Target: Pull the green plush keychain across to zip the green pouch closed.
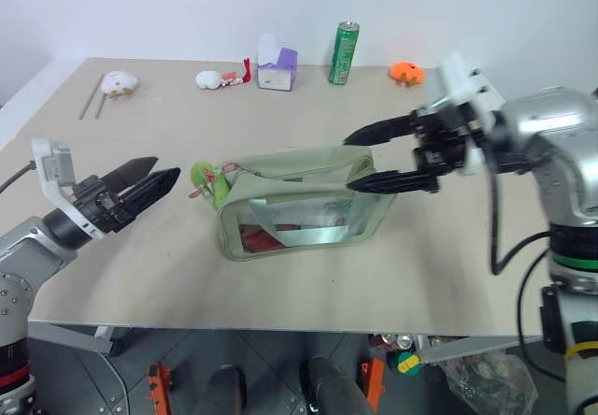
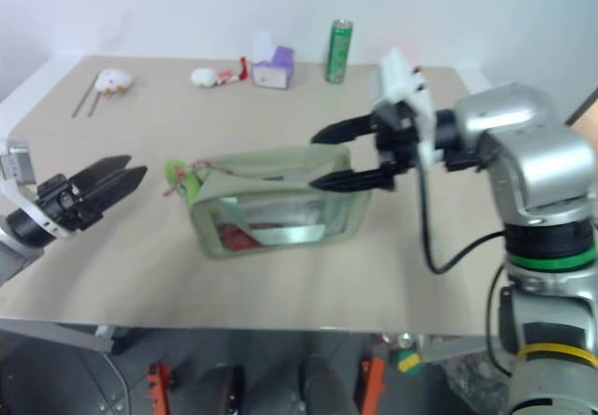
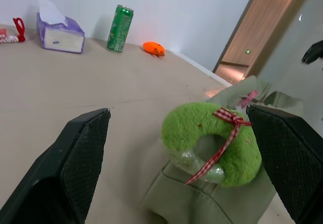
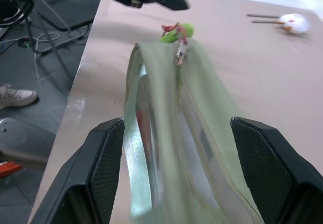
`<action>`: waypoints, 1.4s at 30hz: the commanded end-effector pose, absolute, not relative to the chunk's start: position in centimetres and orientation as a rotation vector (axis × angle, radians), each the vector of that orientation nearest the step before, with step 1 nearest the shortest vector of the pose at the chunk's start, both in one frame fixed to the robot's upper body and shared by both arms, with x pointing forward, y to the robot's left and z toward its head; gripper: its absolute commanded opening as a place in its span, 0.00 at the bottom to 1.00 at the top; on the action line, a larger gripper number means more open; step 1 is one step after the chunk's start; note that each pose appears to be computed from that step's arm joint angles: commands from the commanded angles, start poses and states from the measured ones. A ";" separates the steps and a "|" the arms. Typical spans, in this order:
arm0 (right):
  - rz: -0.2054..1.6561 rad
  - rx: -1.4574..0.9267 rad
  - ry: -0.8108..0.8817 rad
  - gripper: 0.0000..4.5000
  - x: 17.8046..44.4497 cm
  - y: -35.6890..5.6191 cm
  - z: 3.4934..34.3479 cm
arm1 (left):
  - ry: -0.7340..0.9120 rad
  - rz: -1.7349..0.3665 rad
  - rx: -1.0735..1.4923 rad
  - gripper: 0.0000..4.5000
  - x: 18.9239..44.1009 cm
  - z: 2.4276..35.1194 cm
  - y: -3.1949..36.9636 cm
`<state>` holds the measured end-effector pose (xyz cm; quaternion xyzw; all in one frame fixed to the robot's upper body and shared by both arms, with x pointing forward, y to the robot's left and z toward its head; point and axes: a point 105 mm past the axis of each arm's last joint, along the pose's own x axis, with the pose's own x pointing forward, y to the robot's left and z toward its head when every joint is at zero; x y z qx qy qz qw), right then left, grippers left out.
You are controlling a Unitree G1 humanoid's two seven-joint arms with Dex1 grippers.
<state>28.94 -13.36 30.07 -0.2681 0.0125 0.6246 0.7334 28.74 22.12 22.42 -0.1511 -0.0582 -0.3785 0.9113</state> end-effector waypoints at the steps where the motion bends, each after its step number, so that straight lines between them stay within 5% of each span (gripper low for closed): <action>1: 1.288 -0.675 0.070 0.78 29.2 -16.0 29.6 | -0.160 -0.807 -0.274 1.00 28.4 23.8 21.7; 10: 1.202 -0.730 0.226 0.78 30.6 -18.1 25.4 | -0.152 -0.838 -0.284 1.00 28.4 24.1 21.2; 32: 1.247 -0.667 0.237 0.78 31.6 -16.2 23.5 | -0.035 -1.238 0.053 1.00 23.5 26.2 15.6; 42: 1.252 -0.650 0.212 0.04 31.7 -15.7 23.6 | -0.067 -1.228 0.047 1.00 24.0 26.7 15.9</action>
